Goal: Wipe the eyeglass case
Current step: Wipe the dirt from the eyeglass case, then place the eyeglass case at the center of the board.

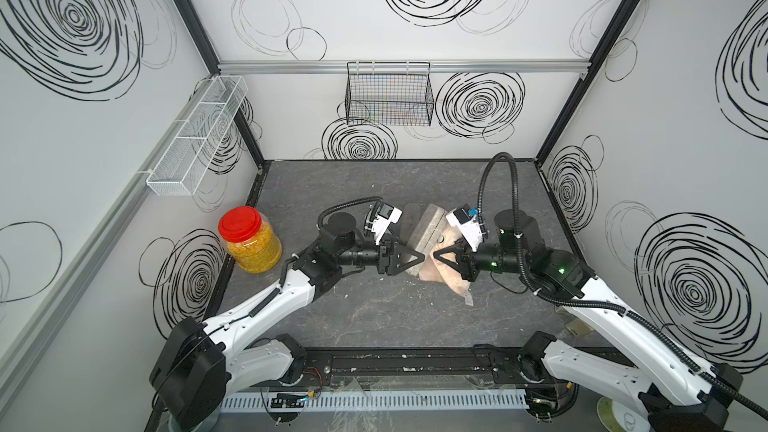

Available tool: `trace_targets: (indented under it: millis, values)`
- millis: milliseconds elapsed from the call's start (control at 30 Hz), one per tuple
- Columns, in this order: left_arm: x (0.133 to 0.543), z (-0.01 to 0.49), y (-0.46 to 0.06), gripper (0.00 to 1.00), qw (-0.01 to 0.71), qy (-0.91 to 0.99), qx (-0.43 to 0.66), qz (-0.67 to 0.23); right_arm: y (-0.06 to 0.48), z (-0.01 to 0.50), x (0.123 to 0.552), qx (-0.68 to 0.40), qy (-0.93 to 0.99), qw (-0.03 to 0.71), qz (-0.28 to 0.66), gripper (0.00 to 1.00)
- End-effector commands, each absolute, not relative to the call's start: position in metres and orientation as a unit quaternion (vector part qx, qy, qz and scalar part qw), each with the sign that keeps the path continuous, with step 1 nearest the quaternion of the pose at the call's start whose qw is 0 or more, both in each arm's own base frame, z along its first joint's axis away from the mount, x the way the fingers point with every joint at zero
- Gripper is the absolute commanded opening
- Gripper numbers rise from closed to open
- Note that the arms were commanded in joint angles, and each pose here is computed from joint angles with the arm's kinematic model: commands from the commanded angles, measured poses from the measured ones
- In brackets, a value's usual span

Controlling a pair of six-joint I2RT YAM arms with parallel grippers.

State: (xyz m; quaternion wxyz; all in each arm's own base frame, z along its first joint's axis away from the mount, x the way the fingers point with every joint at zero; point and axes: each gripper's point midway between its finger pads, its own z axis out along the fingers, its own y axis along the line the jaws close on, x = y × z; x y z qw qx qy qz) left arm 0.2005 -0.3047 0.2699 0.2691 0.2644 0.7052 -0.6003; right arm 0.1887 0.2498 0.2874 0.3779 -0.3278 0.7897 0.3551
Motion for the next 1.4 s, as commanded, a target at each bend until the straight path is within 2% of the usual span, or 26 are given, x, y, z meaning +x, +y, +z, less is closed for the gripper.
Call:
trace_targets:
  millis: [0,133,300,433,500,633,900,1100,1367]
  values:
    - [0.191,0.284,-0.307,0.68,0.276,0.686,0.309,-0.598,0.223,0.320,0.224,-0.300,0.791,0.472,0.248,0.03]
    - [0.186,0.280,-0.309,0.68,0.267,0.687,0.317,-0.597,0.224,0.319,0.230,-0.307,0.797,0.468,0.229,0.03]
    - [0.191,0.283,-0.308,0.67,0.284,0.687,0.311,-0.592,0.253,0.297,0.203,-0.347,0.785,0.416,0.301,0.04]
    - [0.201,0.275,-0.302,0.67,0.298,0.704,0.290,-0.575,0.241,0.277,0.218,-0.298,0.808,0.436,0.262,0.02]
    - [0.212,0.256,-0.293,0.66,0.306,0.739,0.267,-0.538,0.225,0.280,0.231,-0.249,0.815,0.466,0.239,0.02]
    - [0.247,0.196,-0.250,0.65,0.321,0.837,0.171,-0.408,0.204,0.289,0.241,-0.205,0.804,0.505,0.236,0.03]
    - [0.281,0.134,-0.143,0.65,0.341,0.928,0.004,-0.150,0.199,0.266,0.244,-0.195,0.809,0.495,0.250,0.03]
    - [0.289,0.092,-0.082,0.65,0.298,0.951,-0.072,-0.041,0.200,0.263,0.237,-0.195,0.799,0.501,0.271,0.03]
    - [0.300,0.063,-0.071,0.67,0.258,0.964,-0.067,0.006,0.195,0.262,0.230,-0.198,0.795,0.504,0.272,0.03]
